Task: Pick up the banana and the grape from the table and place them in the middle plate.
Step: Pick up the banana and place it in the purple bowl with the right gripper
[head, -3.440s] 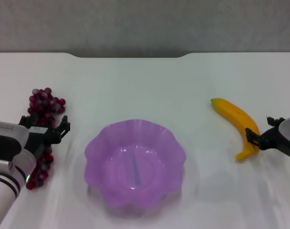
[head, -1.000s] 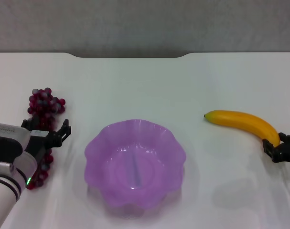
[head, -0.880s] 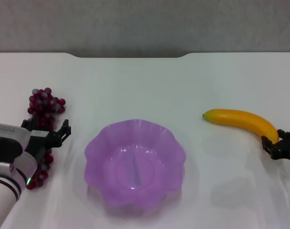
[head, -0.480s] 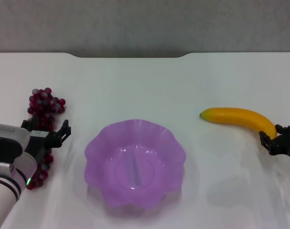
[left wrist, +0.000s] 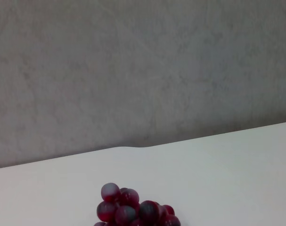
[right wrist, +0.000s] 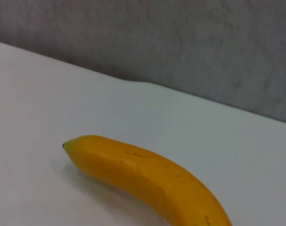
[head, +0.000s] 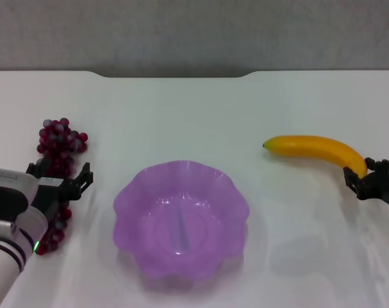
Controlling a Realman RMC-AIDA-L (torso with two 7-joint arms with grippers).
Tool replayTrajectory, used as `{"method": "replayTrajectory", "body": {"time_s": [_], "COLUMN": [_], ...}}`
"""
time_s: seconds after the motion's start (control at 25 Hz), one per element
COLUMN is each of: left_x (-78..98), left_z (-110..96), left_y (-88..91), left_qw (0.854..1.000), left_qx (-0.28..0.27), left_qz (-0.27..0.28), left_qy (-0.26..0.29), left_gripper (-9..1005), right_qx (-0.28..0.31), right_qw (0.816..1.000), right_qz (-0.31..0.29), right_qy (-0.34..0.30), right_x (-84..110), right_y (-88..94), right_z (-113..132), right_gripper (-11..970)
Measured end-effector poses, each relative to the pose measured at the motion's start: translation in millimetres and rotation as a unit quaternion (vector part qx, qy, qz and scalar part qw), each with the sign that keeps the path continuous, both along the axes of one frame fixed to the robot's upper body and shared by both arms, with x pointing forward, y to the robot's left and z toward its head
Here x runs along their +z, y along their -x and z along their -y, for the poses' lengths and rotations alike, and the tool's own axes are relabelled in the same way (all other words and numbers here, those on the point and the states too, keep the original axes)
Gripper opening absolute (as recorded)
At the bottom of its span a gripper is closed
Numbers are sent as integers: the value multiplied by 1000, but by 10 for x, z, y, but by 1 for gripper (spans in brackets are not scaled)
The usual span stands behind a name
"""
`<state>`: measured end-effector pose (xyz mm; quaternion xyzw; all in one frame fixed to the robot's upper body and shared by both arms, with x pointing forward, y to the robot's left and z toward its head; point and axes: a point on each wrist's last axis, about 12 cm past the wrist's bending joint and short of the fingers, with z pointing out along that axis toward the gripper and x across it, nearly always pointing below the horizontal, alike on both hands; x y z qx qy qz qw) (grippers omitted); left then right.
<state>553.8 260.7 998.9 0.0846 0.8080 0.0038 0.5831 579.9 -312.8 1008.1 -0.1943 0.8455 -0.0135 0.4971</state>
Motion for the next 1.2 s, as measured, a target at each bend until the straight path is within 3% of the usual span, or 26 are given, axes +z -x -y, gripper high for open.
{"method": "replayTrajectory", "body": {"time_s": [0.28,0.48,0.68,0.84,1.08,1.2], "left_x": [-10,-10,-7,2,11,19], "left_z": [-15,-15,-20,-7,6,18], "left_y": [10,10,7,0,-10,-18], "left_qw": [1000,1000,1000,1000,1000,1000], "left_qx": [2,2,2,0,-1,-2], "left_qz": [-2,-2,-1,1,3,4], "left_qy": [-2,-1,-2,-1,0,1], "left_gripper": [843,840,837,835,832,831], "right_qx": [24,58,133,207,300,322], "right_qw": [999,996,985,972,950,944], "right_qz": [29,67,109,106,79,60], "right_qy": [-14,-20,-21,-34,-45,-52], "right_x": [85,260,449,522,496,452], "right_y": [-34,-144,-226,-245,-142,-74], "right_z": [-42,-177,-520,-921,-1371,-1483], "right_gripper": [481,481,481,480,480,480]}}
